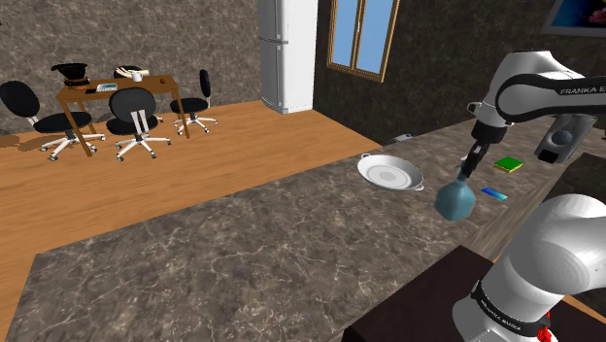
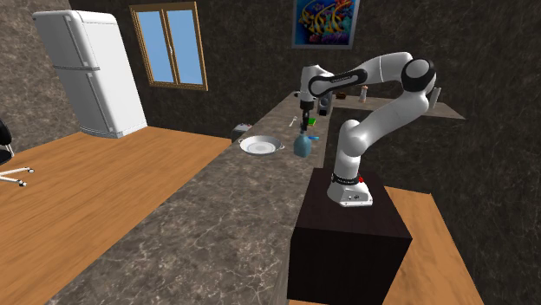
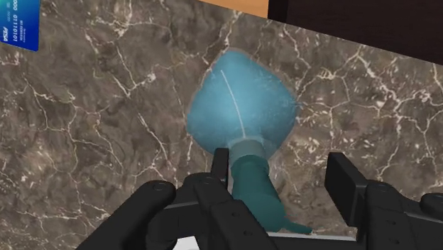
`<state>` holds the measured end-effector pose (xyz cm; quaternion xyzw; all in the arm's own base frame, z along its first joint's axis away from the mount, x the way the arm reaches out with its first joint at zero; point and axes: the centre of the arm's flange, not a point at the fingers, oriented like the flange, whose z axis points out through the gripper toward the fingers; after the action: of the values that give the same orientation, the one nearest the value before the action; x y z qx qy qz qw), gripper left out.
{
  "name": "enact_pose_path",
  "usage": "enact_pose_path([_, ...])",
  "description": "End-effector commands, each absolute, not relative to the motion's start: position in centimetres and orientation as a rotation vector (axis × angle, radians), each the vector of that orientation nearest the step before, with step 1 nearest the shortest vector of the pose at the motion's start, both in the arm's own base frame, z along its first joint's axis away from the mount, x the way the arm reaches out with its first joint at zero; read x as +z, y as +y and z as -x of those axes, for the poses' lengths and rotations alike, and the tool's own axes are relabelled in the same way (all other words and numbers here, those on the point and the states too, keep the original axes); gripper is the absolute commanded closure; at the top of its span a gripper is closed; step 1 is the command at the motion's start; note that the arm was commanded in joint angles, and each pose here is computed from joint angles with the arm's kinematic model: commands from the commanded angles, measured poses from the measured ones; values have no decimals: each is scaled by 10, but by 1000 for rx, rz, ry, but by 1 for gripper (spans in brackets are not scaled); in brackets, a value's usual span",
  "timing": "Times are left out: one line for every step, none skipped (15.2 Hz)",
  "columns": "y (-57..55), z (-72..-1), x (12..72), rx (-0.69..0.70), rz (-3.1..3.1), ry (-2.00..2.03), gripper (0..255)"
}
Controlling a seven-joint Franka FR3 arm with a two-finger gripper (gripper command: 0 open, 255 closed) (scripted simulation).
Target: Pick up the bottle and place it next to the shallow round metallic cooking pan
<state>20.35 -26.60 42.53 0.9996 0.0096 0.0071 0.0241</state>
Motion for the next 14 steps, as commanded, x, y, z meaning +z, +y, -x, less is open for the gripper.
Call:
enact_pose_path([-265, -204, 423, 15, -3097, 31, 0])
enact_pose_path([-265, -204, 424, 15, -3097, 31, 0])
enact_pose_path([-265, -204, 424, 15, -3097, 31, 0])
enact_pose_path([-265, -204, 424, 15, -3097, 31, 0])
enact_pose_path([-266, -203, 423, 15, -3097, 31, 0])
enact_pose_path([-265, -203, 436, 15, -3097, 31, 0])
enact_pose_path([-265, -202, 449, 15, -3097, 31, 0])
enact_pose_path([-264, -202, 463, 15, -3097, 31, 0])
enact_pose_path([-264, -202, 473, 15, -3097, 31, 0])
enact_pose_path([-264, -202, 473, 15, -3097, 31, 0])
enact_pose_path([-264, -202, 473, 15, -3097, 31, 0])
enact_pose_path([-264, -202, 473, 15, -3097, 31, 0])
enact_pose_path([-264, -202, 473, 15, -3097, 31, 0])
enact_pose_path([-264, -202, 473, 15, -3097, 31, 0])
